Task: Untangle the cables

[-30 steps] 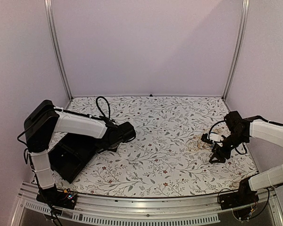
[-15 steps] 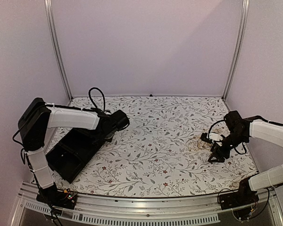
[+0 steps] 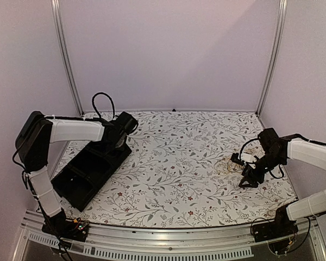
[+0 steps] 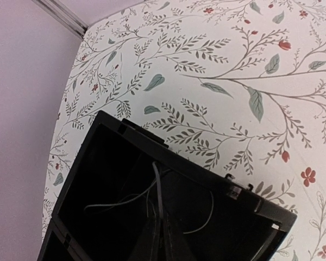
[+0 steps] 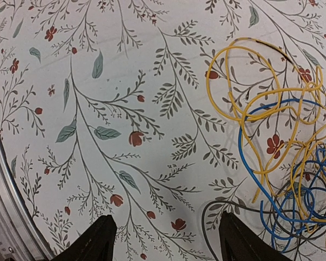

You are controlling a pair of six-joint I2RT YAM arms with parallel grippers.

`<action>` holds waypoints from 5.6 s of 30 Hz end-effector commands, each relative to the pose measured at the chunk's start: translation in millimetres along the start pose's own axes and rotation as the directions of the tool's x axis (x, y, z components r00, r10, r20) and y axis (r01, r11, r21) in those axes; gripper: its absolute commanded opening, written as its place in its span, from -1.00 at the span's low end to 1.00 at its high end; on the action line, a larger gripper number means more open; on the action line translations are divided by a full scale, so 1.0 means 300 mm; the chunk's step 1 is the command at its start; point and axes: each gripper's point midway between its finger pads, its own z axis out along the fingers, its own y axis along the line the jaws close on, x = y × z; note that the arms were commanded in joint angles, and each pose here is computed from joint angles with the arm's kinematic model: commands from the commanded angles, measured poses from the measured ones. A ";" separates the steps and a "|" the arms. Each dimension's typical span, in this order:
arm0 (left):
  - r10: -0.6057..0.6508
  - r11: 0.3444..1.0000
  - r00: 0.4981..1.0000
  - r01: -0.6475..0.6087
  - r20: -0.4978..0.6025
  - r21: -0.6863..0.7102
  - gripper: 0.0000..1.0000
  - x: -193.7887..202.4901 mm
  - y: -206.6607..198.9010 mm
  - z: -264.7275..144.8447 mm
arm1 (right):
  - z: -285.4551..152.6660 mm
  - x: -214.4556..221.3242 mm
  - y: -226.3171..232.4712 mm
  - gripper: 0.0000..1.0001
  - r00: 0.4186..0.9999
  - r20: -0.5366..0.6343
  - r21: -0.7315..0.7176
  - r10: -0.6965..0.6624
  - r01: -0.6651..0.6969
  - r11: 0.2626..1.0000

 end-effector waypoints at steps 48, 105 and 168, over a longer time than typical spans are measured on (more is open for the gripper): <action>-0.029 0.923 0.999 0.036 -0.025 0.382 -0.07 -0.075 -0.083 -0.246 | -0.079 -0.108 -0.042 0.30 0.997 0.074 0.047 0.034 -0.037 0.998; -0.411 0.168 0.688 -0.587 0.598 0.792 0.26 -0.212 -0.792 -1.220 | -0.505 -0.553 0.227 -1.00 0.913 0.351 -0.149 -0.207 0.273 0.951; -0.169 0.702 0.910 -0.159 0.379 0.694 -1.00 -0.462 -0.249 -0.762 | 0.285 -0.306 -0.156 0.18 0.997 0.041 -0.017 -0.068 0.069 0.997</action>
